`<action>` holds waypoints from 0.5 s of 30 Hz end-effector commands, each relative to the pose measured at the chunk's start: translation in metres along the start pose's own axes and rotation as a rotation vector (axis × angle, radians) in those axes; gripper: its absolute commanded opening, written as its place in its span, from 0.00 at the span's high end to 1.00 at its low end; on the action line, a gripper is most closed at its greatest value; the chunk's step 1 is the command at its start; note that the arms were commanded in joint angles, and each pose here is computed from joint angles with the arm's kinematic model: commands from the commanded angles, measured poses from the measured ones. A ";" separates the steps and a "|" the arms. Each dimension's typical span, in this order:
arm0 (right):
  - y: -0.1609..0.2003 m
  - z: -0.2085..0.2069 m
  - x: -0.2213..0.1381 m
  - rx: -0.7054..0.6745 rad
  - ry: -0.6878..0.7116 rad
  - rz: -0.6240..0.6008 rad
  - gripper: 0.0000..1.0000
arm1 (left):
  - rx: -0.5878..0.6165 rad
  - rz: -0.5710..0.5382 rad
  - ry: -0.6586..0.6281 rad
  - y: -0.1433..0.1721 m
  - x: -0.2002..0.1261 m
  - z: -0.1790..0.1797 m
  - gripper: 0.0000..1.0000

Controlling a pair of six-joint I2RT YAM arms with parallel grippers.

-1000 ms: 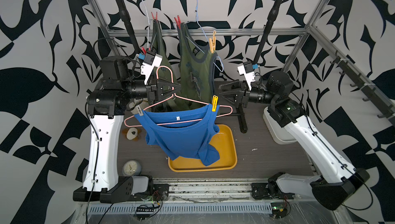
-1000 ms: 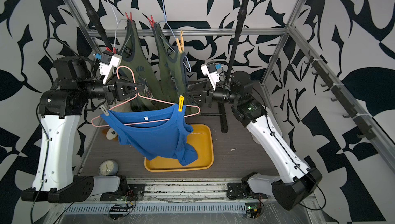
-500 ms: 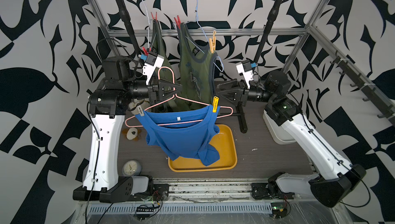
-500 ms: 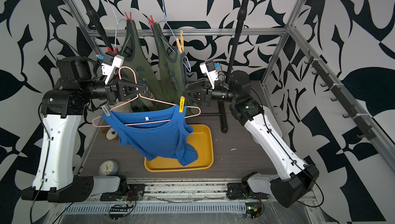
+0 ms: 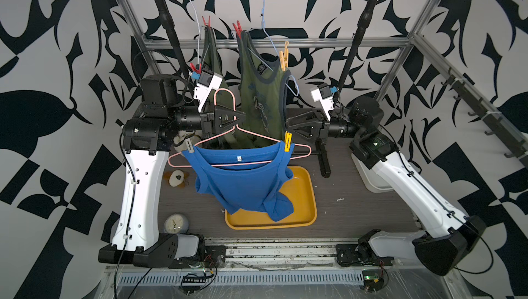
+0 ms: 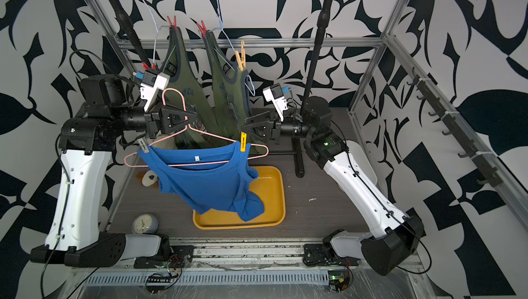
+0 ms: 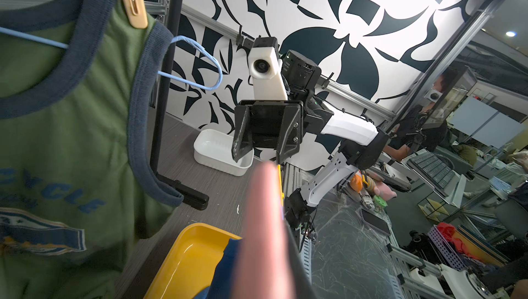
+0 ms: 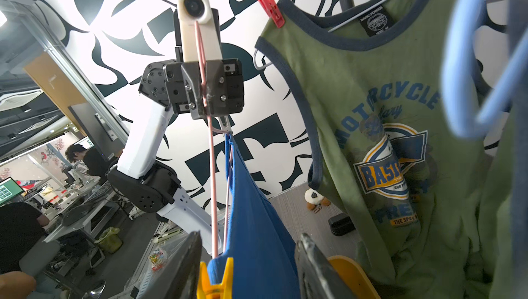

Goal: Remove the clothespins securing tank tops to the hanger
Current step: Remove the clothespin from the hanger.

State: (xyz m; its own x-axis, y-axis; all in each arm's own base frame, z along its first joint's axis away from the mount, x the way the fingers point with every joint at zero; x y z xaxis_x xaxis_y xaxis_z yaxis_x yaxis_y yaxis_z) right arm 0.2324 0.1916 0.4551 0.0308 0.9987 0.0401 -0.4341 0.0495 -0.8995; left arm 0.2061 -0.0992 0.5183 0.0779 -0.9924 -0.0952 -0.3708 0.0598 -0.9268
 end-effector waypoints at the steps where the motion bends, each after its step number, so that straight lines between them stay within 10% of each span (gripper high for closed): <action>1: -0.004 0.021 -0.003 -0.060 -0.058 -0.010 0.46 | 0.046 -0.006 0.007 -0.006 -0.001 -0.008 1.00; 15: 0.001 0.025 -0.006 -0.083 -0.041 -0.017 0.33 | 0.043 -0.004 0.009 -0.006 0.001 -0.006 1.00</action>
State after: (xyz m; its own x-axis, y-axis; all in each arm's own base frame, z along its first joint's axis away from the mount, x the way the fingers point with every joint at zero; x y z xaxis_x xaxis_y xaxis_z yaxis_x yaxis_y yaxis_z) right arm 0.2146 0.1868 0.4581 0.0093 0.9986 0.0512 -0.4080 0.0505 -0.9116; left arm 0.2062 -0.1002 0.5193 0.0878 -0.9911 -0.1003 -0.3589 0.0624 -0.9313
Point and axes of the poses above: each gripper's point midway between its finger pads, its own x axis out along the fingers, its own z axis along the line the jaws close on, y = z × x, the point moved 10 cm from there along -x, back along the fingers
